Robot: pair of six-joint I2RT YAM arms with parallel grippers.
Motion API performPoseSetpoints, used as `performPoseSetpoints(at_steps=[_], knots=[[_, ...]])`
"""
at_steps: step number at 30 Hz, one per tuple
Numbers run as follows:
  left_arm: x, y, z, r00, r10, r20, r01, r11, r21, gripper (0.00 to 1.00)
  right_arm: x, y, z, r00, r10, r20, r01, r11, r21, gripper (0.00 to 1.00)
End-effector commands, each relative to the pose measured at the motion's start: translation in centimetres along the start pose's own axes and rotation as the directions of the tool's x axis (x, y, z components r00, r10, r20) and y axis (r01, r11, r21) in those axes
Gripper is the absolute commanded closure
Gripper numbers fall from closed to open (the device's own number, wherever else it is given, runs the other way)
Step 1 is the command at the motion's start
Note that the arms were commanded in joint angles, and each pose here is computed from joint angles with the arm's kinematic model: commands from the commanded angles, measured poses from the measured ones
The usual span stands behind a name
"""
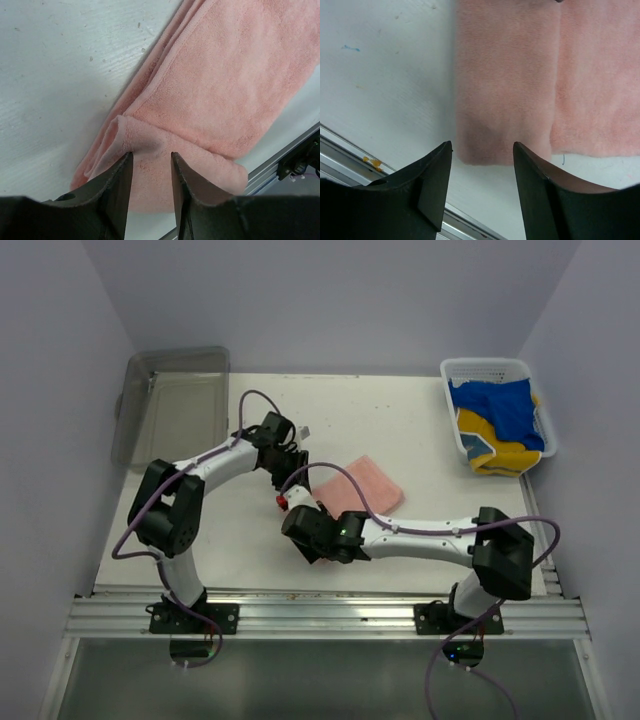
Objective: Roll the towels
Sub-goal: Roll the towel
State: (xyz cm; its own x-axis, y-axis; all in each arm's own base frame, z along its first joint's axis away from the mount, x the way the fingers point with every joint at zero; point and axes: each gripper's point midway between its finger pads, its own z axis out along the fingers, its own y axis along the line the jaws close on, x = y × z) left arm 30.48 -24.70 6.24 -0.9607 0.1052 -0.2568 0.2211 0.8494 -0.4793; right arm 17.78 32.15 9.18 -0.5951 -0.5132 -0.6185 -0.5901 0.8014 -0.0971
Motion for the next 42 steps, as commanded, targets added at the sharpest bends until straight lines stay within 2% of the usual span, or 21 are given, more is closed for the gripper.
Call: performPoseSetpoints(at_steps=[1, 5, 9, 14, 17, 18, 19, 21, 24, 27, 28, 30, 34, 36, 37, 39, 40, 41, 42], knots=[[-0.1, 0.5, 0.3, 1.0, 0.009, -0.022, -0.009, 1.0, -0.016, 0.6, -1.4, 0.6, 0.0, 0.994, -0.097, 0.043, 0.094, 0.993, 0.07, 0.43], [-0.3, 0.4, 0.6, 1.0, 0.001, -0.022, -0.001, 1.0, 0.004, 0.61, 0.1, 0.8, 2.4, 0.982, -0.19, 0.007, 0.187, 0.972, 0.144, 0.39], [-0.9, 0.6, 0.9, 1.0, -0.01, -0.017, 0.01, 1.0, 0.009, 0.61, 2.1, 1.2, 4.7, 0.975, -0.221, -0.034, 0.224, 0.962, 0.155, 0.34], [-1.3, 0.5, 1.1, 1.0, -0.016, -0.014, 0.016, 1.0, 0.012, 0.61, 4.9, 0.7, 7.1, 0.97, -0.226, -0.092, 0.241, 0.95, 0.2, 0.36], [-1.4, 0.5, 1.0, 1.0, -0.02, -0.018, 0.02, 1.0, 0.017, 0.63, 5.7, -0.3, 7.6, 0.977, -0.193, -0.087, 0.209, 0.944, 0.254, 0.56], [-1.6, 0.3, 0.8, 1.0, -0.016, -0.014, 0.016, 1.0, 0.02, 0.63, 6.4, -0.8, 7.7, 0.979, -0.184, -0.091, 0.202, 0.942, 0.266, 0.74], [-1.8, 0.3, 0.6, 1.0, -0.012, -0.013, 0.013, 1.0, 0.022, 0.63, 6.2, -0.9, 7.5, 0.985, -0.16, -0.071, 0.173, 0.95, 0.26, 0.81], [-2.0, 0.2, 0.0, 1.0, -0.007, -0.011, 0.007, 1.0, 0.015, 0.63, 5.9, -0.1, 7.5, 0.993, -0.112, -0.041, 0.118, 0.975, 0.191, 0.93], [-3.5, -0.2, -2.2, 0.999, -0.006, 0.042, 0.003, 0.999, 0.047, 0.62, 5.3, 1.2, 7.0, 0.997, -0.077, -0.01, 0.077, 0.995, 0.059, 1.0], [-5.9, -0.6, -5.2, 0.991, -0.012, 0.135, 0.002, 0.997, 0.071, 0.62, 5.0, 1.7, 6.6, 1.0, -0.031, -0.001, 0.031, 0.999, -0.042, 1.0], [-6.9, -1.0, -6.3, 0.986, -0.014, 0.166, 0.001, 0.997, 0.08, 0.62, 5.0, 2.3, 6.6, 1.0, 0.012, -0.025, -0.015, 0.993, -0.121, 1.0], [-8.0, -1.0, -8.2, 0.977, -0.026, 0.211, 0.008, 0.996, 0.086, 0.6, 4.2, 2.7, 6.3, 0.997, 0.071, -0.022, -0.074, 0.979, -0.191, 1.0], [-6.5, -0.5, -8.9, 0.98, -0.033, 0.198, 0.019, 0.997, 0.07, 0.59, 3.6, 2.7, 5.8, 0.979, 0.187, -0.077, -0.202, 0.927, -0.317, 1.0], [-6.0, -0.7, -9.2, 0.971, -0.048, 0.234, 0.028, 0.996, 0.085, 0.57, 3.3, 3.5, 5.2, 0.965, 0.235, -0.112, -0.26, 0.874, -0.41, 1.0], [-4.1, 0.0, -8.1, 0.976, -0.074, 0.203, 0.056, 0.994, 0.092, 0.54, 3.1, 2.7, 5.4, 0.954, 0.276, -0.12, -0.3, 0.856, -0.421, 1.0], [-3.5, -0.6, -8.2, 0.971, -0.094, 0.22, 0.064, 0.988, 0.142, 0.46, 2.7, 3.1, 4.9, 0.939, 0.313, -0.145, -0.344, 0.81, -0.475, 1.0], [-2.3, -0.1, -7.5, 0.975, -0.113, 0.192, 0.086, 0.986, 0.143, 0.42, 3.0, 2.7, 4.9, 0.928, 0.337, -0.16, -0.371, 0.796, -0.478, 1.0], [-1.9, -0.1, -7.2, 0.976, -0.116, 0.182, 0.089, 0.985, 0.15, 0.33, 2.9, 2.9, 4.6, 0.924, 0.346, -0.163, -0.379, 0.778, -0.501, 1.0], [-1.5, 0.1, -6.9, 0.978, -0.118, 0.172, 0.093, 0.984, 0.15, 0.31, 2.9, 2.8, 4.6, 0.92, 0.353, -0.17, -0.389, 0.769, -0.507, 1.0]])
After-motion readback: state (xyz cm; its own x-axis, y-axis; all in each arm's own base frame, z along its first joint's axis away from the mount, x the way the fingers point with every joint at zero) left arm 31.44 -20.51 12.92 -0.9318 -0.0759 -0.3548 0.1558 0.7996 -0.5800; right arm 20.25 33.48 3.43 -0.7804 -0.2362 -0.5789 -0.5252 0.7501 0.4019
